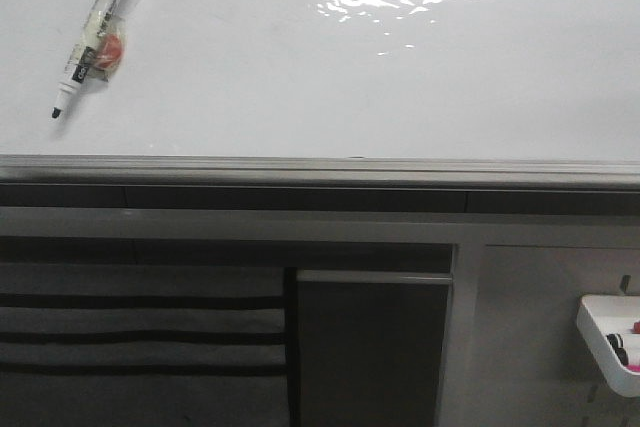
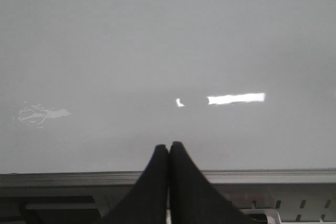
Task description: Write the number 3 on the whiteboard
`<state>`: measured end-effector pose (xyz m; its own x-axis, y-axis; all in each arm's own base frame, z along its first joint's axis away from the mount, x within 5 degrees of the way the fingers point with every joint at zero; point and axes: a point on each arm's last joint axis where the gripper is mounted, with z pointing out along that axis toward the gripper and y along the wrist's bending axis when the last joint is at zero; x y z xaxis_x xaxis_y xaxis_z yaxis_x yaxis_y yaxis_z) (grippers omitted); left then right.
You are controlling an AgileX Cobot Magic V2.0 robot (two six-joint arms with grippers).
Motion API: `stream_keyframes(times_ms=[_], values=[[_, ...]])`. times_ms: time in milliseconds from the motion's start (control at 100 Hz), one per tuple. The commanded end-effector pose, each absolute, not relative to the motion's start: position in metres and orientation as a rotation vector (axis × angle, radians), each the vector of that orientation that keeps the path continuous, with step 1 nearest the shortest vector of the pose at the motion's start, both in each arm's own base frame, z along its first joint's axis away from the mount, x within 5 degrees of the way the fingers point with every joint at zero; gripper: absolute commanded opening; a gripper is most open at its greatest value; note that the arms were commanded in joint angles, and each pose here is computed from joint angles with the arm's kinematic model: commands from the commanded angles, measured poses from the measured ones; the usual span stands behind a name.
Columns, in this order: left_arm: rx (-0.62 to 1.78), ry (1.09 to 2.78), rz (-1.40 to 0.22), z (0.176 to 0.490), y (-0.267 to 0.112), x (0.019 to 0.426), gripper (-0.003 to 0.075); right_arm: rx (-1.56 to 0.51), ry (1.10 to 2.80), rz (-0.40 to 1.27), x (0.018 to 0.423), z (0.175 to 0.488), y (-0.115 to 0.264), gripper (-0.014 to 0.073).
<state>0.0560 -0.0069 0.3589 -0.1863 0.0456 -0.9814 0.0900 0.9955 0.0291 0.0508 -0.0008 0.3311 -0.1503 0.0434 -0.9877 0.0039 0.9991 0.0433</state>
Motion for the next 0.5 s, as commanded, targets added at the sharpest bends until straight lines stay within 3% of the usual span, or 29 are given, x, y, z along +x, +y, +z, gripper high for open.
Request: stream_keyframes(times_ms=[0, 140, 220, 300, 380, 440, 490], values=[[0.093, 1.664, -0.044, 0.3753, -0.0069, 0.0576, -0.0018, 0.024, 1.621, 0.021, 0.0526, 0.3479, -0.0009, -0.0066], [0.094, 1.661, -0.037, 0.3755, -0.0066, 0.0577, -0.0017, 0.02, 1.621, 0.011, 0.0526, 0.3479, -0.0013, -0.0055], [0.097, 1.661, -0.029, 0.3755, -0.0063, 0.0577, 0.0027, 0.02, 1.621, 0.011, 0.0526, 0.3479, -0.0013, 0.005], [0.1, 1.662, -0.019, 0.3755, -0.0058, 0.0577, 0.0169, 0.019, 1.623, 0.009, 0.0531, 0.3478, -0.0014, 0.0229], [0.101, 1.662, -0.016, 0.3754, -0.0057, 0.0578, 0.0375, 0.019, 1.623, 0.009, 0.0531, 0.3478, -0.0014, 0.0403], [0.1, 1.651, -0.016, 0.3764, -0.0056, 0.0578, 0.0489, 0.019, 1.623, 0.009, 0.0531, 0.3478, -0.0014, 0.0469], [0.099, 1.645, -0.015, 0.3769, -0.0056, 0.0579, 0.0529, 0.019, 1.623, 0.009, 0.0531, 0.3478, -0.0014, 0.049]])
